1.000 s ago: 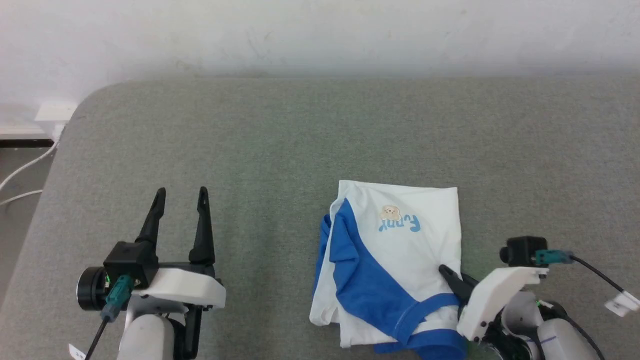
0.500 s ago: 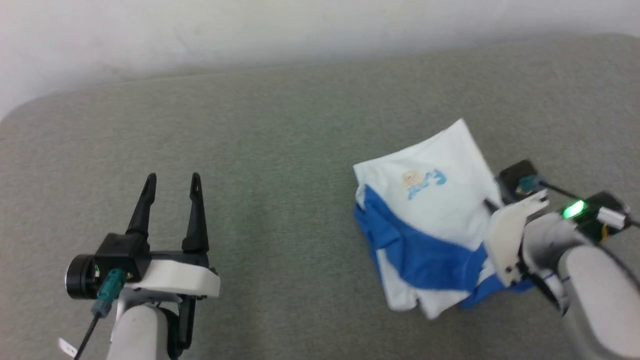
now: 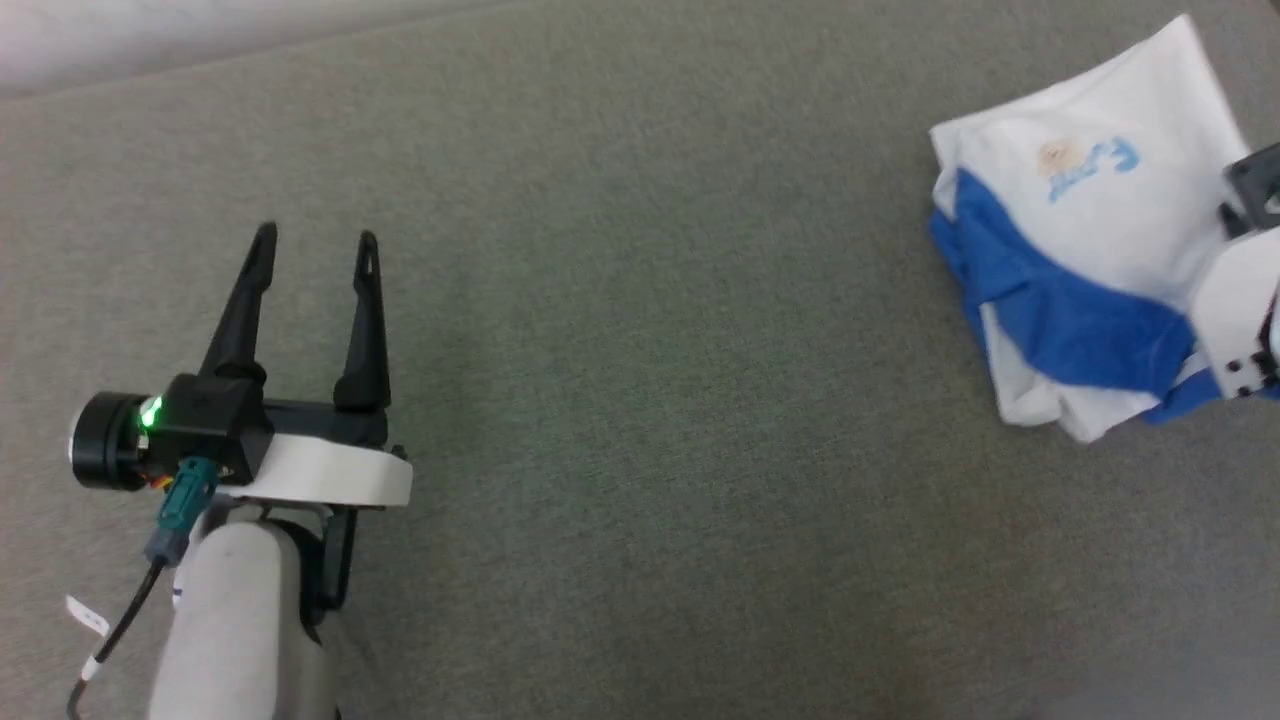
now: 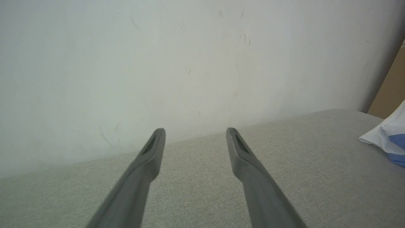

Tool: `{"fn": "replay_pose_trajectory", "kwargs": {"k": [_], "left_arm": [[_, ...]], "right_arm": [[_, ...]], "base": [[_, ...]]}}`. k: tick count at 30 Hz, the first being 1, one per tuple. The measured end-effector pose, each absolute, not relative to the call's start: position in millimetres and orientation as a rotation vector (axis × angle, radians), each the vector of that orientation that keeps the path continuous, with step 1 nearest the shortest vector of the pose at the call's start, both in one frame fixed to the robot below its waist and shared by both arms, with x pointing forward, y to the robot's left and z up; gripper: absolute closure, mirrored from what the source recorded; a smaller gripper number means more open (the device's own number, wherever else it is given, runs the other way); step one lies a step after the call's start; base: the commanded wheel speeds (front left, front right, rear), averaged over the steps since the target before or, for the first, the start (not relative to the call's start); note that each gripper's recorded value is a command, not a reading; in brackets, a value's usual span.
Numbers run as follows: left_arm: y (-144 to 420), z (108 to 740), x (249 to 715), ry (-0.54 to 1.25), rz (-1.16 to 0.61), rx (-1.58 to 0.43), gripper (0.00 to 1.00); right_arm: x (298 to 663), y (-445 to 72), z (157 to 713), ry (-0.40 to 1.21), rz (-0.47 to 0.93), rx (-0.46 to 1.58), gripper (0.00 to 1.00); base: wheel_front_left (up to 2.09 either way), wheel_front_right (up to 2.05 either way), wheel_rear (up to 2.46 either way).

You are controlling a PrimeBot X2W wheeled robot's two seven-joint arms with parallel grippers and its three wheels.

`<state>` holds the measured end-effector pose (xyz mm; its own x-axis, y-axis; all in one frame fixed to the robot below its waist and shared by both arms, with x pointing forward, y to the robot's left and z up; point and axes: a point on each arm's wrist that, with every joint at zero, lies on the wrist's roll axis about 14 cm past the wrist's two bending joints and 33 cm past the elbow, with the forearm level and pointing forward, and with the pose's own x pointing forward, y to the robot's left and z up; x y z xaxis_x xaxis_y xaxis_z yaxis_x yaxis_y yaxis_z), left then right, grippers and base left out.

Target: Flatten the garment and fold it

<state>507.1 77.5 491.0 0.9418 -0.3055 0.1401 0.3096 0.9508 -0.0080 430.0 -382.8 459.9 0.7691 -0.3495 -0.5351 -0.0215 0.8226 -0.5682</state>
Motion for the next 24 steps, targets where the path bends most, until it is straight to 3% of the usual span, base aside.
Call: {"fn": "replay_pose_trajectory", "kwargs": {"k": [13, 24], "left_arm": [[49.0, 439.3, 548.1, -0.098, -0.412, -0.012, 0.0], [53.8, 419.8, 555.5, -0.078, -0.409, -0.011, 0.0]], "right_arm": [[442.8, -474.8, 466.8, 0.692, -0.412, -0.726, 1.0], [464.3, -480.3, 446.4, 0.687, -0.427, -0.766, 1.0]], "base": [[0.0, 0.0, 0.0], [0.0, 0.0, 0.0]]}}
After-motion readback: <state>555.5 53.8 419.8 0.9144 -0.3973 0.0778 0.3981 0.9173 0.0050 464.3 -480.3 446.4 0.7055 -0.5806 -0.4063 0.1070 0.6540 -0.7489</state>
